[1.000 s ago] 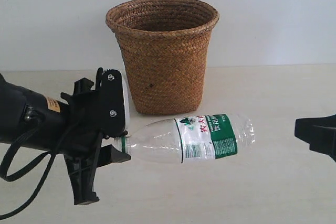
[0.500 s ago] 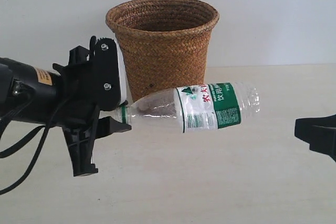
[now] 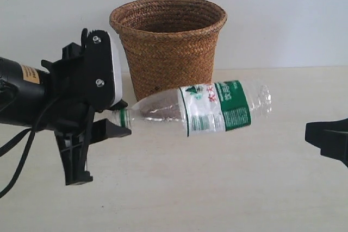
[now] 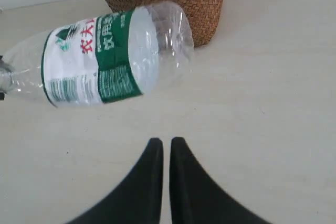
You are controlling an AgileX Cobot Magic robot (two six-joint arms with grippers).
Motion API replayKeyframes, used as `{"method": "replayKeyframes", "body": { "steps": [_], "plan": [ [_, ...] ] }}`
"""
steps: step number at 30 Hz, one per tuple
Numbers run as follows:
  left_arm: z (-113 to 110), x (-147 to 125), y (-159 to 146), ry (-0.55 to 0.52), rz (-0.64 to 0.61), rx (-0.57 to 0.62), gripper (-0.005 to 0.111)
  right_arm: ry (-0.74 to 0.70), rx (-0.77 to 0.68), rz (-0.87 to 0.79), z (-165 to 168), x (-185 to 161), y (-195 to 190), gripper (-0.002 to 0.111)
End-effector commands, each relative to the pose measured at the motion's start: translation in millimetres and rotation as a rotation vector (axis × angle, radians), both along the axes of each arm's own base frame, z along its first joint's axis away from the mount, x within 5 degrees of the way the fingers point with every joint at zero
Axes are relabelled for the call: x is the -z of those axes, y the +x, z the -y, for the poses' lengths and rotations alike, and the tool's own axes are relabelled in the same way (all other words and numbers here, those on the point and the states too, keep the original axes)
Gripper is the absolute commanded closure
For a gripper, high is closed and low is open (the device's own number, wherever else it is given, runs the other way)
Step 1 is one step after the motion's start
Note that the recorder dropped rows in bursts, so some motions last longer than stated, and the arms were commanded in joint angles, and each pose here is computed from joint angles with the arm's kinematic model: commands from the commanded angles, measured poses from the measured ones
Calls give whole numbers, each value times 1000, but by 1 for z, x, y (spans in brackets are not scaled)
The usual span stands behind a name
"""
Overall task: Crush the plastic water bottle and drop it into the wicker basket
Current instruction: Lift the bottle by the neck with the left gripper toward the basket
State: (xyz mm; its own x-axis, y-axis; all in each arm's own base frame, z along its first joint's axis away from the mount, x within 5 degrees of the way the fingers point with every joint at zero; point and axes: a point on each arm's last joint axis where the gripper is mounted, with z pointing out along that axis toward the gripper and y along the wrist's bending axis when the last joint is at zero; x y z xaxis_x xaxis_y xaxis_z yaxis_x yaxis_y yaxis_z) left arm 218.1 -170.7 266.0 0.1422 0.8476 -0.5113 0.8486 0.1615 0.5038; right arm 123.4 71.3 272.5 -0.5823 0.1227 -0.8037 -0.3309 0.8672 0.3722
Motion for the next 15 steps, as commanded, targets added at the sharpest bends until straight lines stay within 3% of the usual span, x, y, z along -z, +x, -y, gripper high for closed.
{"method": "replayKeyframes", "body": {
  "steps": [1, 11, 15],
  "plan": [
    [-3, 6, -8, 63, -76, 56, 103, -8, 5, 14, 1, 0, 0, 107],
    [0, 2, -6, -33, -87, -10, 103, -6, 4, 9, 1, 0, 0, 107],
    [0, 4, -9, -22, -125, -1, 103, -6, 4, 9, 1, 0, 0, 107]
  ]
}}
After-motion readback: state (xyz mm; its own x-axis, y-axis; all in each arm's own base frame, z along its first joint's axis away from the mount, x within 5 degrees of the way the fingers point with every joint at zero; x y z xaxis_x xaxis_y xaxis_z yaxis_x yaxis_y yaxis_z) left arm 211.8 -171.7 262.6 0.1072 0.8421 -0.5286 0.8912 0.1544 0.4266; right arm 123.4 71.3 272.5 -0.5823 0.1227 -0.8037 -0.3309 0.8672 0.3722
